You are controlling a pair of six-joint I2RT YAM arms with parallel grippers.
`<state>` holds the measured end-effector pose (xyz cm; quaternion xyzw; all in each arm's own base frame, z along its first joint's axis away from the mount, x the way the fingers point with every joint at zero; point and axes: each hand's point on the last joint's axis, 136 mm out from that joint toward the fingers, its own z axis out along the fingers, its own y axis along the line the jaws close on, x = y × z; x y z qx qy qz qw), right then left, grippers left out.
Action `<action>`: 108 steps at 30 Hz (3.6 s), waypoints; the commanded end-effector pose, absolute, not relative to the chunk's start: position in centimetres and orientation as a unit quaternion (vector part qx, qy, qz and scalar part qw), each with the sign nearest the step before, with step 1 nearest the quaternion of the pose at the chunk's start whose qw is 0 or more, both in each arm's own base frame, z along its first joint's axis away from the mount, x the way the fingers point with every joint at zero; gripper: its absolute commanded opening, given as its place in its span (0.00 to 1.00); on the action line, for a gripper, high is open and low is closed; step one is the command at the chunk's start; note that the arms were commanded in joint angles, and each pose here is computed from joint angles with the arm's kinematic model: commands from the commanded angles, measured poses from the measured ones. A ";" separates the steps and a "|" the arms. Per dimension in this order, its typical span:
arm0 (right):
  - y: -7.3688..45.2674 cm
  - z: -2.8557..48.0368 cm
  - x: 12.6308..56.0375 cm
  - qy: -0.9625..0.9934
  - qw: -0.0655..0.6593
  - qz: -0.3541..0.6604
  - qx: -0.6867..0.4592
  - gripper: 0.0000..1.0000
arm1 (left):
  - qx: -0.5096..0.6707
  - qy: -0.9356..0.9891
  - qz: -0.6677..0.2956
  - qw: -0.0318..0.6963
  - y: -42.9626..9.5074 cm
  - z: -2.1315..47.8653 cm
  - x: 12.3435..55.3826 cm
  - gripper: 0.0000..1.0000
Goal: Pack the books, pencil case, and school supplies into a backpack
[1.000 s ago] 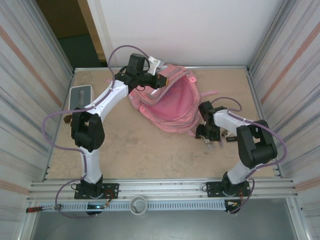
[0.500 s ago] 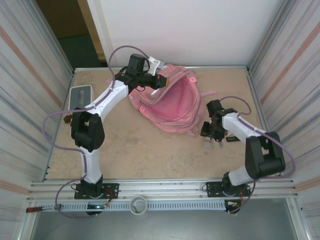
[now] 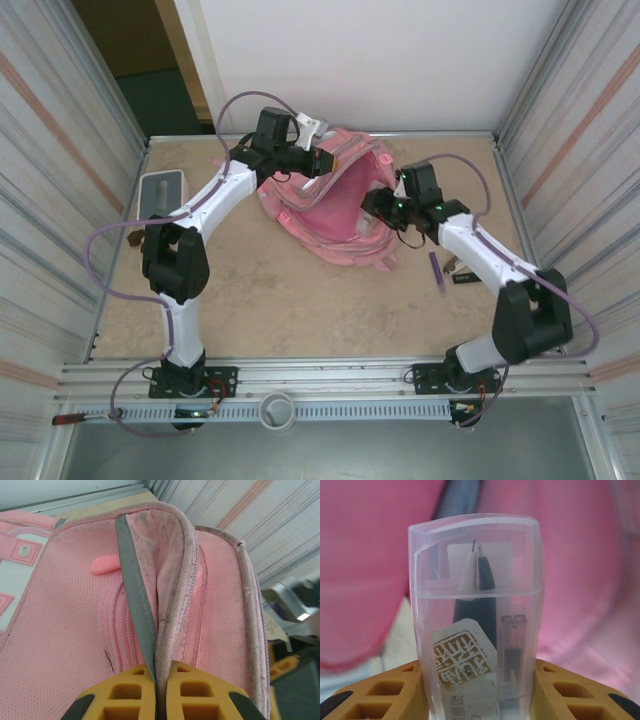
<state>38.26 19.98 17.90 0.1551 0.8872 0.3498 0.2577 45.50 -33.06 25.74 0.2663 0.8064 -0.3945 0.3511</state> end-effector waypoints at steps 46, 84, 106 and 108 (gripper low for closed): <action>17.2 17.4 38.9 0.910 0.348 0.207 0.092 0.72 | 0.096 0.857 -0.288 0.417 -22.5 22.4 45.7 0.76; 17.1 8.4 50.3 0.950 0.273 0.134 0.071 0.36 | 0.009 0.902 -0.359 0.240 -21.6 9.5 41.2 0.12; 16.7 17.5 47.5 0.939 0.334 0.079 -0.006 0.65 | 0.062 0.897 -0.352 0.260 -27.0 11.1 33.6 0.13; 16.6 17.4 45.3 0.939 0.334 0.083 -0.012 0.66 | 0.072 0.895 -0.334 0.285 -26.1 12.4 33.5 0.23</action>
